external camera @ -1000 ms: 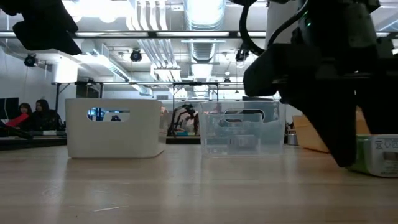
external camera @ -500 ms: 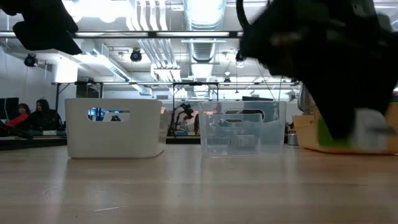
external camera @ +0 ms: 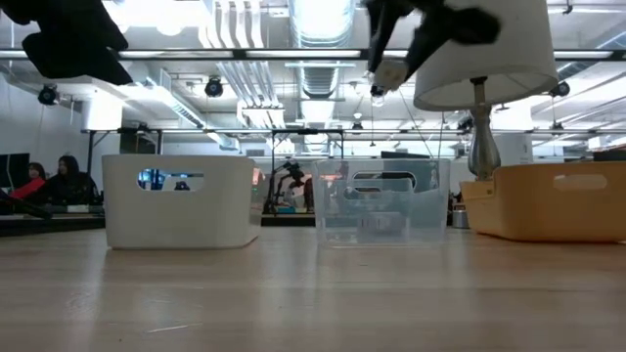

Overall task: Pick and place items into bin
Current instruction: Put the green charger adapter into the transparent bin, then put the left card reader box into the yellow bin

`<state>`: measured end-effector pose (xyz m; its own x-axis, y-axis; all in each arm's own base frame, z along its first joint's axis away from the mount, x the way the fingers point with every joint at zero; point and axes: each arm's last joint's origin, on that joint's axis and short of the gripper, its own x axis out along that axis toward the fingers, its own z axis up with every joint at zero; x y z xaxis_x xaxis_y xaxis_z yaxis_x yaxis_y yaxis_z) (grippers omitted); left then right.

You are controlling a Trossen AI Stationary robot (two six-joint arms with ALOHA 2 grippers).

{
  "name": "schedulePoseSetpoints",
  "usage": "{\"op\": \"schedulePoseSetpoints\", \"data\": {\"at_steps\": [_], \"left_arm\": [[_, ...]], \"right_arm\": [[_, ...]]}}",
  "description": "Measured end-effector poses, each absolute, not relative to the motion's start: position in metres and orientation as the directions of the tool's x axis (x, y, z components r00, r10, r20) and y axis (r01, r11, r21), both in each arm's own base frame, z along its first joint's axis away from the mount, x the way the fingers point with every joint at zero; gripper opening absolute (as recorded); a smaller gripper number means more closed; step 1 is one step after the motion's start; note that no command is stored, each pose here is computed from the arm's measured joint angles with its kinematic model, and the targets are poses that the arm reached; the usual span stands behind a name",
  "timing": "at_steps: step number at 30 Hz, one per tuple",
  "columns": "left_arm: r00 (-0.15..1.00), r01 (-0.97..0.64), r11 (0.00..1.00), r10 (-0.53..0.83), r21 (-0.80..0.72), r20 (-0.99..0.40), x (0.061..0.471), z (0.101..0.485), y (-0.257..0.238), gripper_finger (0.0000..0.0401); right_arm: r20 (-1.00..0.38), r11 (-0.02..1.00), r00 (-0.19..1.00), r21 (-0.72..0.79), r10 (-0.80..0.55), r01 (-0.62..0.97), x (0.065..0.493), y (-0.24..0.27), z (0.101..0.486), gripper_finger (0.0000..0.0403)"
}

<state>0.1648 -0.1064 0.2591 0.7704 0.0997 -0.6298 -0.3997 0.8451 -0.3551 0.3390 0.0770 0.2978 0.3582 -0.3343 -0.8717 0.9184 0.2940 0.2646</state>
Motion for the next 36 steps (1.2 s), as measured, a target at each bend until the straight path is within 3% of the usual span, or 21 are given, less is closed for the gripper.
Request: {"op": "schedulePoseSetpoints", "data": {"at_steps": [8,11,15,19,23,27,29,31,33,36], "left_arm": [[0.773,-0.402,0.841,0.098,-0.363,-0.627,0.165,0.259,-0.107,0.0221],[0.773,-0.402,0.84,0.098,-0.363,-0.627,0.165,0.259,-0.107,0.0221],[0.772,-0.402,0.841,0.098,-0.363,-0.627,0.165,0.259,-0.107,0.0221],[0.771,-0.403,0.841,0.1,-0.36,-0.629,0.165,0.259,-0.107,0.0221],[0.771,-0.403,0.841,0.099,-0.361,-0.629,0.165,0.259,-0.107,0.0221],[0.771,-0.403,0.841,0.099,-0.36,-0.629,0.165,0.259,-0.107,0.0221],[0.773,-0.4,0.84,0.094,-0.366,-0.628,0.166,0.259,-0.107,0.0221],[0.777,-0.372,0.843,0.054,-0.389,-0.628,0.167,0.26,-0.109,0.0221],[0.775,-0.306,0.853,-0.035,-0.423,-0.631,0.17,0.262,-0.112,0.0221],[0.774,-0.233,0.85,-0.131,-0.472,-0.619,0.182,0.26,-0.118,0.0221]], "right_arm": [[-0.929,0.407,0.248,0.12,-0.277,0.905,0.362,0.031,0.27,0.0208],[-0.929,0.433,0.259,0.126,-0.263,0.893,0.366,0.032,0.27,0.0239],[-0.923,0.555,0.294,0.114,-0.247,0.824,0.363,0.051,0.283,0.0269],[-0.937,0.763,0.267,0.002,-0.224,0.646,0.345,0.088,0.288,0.0279],[-0.954,0.925,0.235,-0.089,-0.186,0.37,0.316,0.15,0.286,0.0276],[-0.961,0.988,0.23,-0.15,-0.153,0.03,0.284,0.205,0.28,0.0272],[-0.963,0.987,0.231,-0.154,-0.141,-0.038,0.27,0.225,0.277,0.0272],[-0.963,0.991,0.235,-0.124,-0.13,0.04,0.258,0.24,0.276,0.0272],[-0.965,0.962,0.23,-0.064,-0.128,0.267,0.25,0.247,0.274,0.0272],[-0.967,0.752,0.197,0.01,-0.159,0.659,0.239,0.253,0.262,0.027]]}}
